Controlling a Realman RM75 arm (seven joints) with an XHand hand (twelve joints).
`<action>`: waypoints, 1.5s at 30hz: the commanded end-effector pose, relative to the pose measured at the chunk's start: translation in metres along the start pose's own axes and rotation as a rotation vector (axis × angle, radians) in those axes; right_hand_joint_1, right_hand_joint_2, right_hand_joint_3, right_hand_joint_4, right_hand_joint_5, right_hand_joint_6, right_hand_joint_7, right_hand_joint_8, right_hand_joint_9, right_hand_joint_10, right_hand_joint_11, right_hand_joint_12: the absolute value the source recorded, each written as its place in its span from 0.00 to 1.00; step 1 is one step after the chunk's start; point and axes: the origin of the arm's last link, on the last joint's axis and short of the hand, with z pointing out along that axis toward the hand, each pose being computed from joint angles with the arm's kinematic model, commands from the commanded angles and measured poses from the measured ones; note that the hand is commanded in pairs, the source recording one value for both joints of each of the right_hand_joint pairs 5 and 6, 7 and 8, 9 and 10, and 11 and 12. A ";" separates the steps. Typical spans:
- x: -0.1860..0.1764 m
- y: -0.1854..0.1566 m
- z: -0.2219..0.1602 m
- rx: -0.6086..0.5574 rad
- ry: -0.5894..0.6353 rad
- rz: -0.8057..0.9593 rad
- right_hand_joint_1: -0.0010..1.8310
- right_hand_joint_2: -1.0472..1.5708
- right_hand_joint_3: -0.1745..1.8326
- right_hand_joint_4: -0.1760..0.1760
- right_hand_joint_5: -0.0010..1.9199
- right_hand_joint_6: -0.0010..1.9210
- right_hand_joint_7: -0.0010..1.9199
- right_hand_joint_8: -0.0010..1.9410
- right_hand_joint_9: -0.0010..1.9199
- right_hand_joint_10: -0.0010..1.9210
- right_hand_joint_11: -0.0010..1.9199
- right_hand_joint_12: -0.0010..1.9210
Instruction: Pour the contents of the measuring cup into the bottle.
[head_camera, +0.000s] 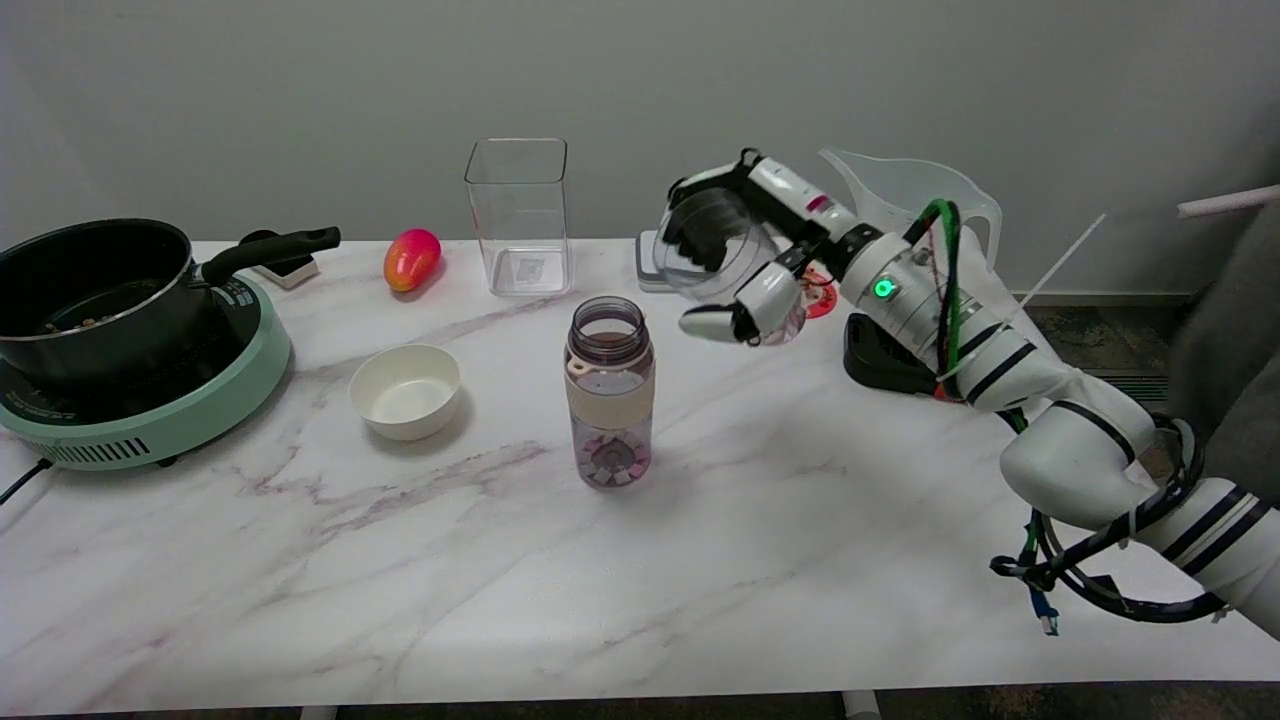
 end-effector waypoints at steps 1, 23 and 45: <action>-0.040 -0.033 -0.009 -0.058 -0.222 -0.480 0.83 0.47 0.88 0.50 0.68 0.68 0.73 0.72 0.68 0.68 0.56 0.56; -0.004 -0.027 -0.013 -0.085 -0.110 -0.480 0.82 0.45 0.91 0.50 0.70 0.70 0.73 0.72 0.67 0.67 0.56 0.56; 0.029 -0.052 0.013 -0.009 0.008 -0.522 0.83 0.43 0.93 0.50 0.67 0.67 0.72 0.71 0.66 0.66 0.55 0.55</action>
